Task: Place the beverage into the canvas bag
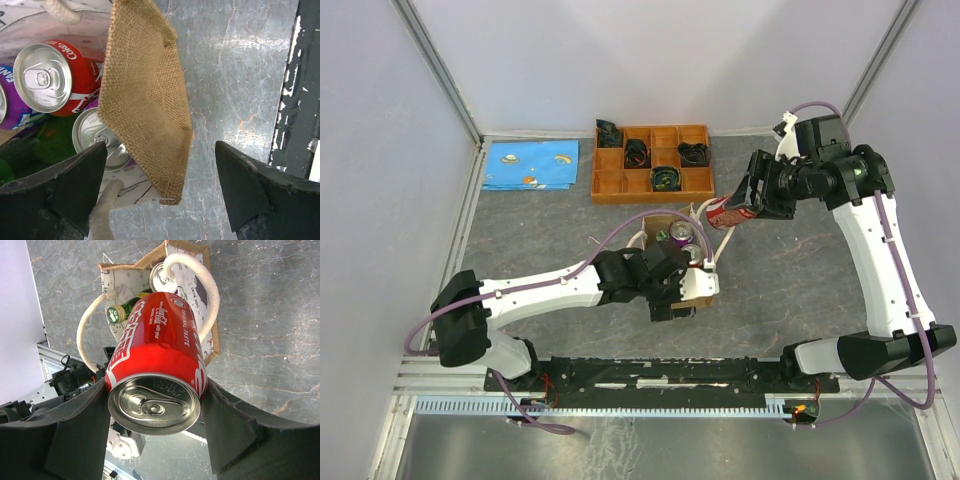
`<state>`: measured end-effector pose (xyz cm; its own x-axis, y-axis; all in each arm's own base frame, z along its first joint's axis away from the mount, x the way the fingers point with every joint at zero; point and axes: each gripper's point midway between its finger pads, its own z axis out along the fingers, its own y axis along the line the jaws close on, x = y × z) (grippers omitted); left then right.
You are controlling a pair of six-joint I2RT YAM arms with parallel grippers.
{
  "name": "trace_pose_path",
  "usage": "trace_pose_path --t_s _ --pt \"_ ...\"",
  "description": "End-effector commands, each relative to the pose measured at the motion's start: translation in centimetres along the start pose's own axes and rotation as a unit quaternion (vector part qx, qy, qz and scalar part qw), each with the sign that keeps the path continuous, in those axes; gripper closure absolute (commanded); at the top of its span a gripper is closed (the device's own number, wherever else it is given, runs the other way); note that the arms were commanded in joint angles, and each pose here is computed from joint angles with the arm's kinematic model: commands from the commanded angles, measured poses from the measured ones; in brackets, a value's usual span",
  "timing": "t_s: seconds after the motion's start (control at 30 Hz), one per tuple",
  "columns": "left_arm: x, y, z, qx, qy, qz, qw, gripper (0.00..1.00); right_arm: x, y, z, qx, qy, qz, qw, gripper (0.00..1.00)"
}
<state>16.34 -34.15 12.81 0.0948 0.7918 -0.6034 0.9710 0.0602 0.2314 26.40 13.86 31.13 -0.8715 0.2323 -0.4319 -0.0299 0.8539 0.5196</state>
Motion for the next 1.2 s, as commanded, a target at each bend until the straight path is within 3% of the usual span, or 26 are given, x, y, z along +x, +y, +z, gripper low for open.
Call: trace_pose_path --t_s 0.0,0.33,0.53,1.17 --pt "-2.7 -0.6 -0.8 0.023 -0.048 -0.019 0.998 0.06 -0.5 2.8 -1.6 -0.060 -0.032 -0.036 0.997 1.00" --pt "-5.8 -3.8 -3.0 0.101 -0.102 -0.009 0.990 0.07 1.5 3.7 0.9 -0.044 0.007 -0.066 0.997 1.00" --pt "-5.5 -5.4 -3.5 0.132 -0.102 -0.001 0.986 0.07 3.1 3.1 2.8 -0.027 0.032 -0.070 0.997 1.00" --pt "-5.7 -6.2 -4.3 0.148 -0.111 0.004 0.983 0.07 7.5 0.9 5.8 0.051 0.102 -0.102 0.988 1.00"
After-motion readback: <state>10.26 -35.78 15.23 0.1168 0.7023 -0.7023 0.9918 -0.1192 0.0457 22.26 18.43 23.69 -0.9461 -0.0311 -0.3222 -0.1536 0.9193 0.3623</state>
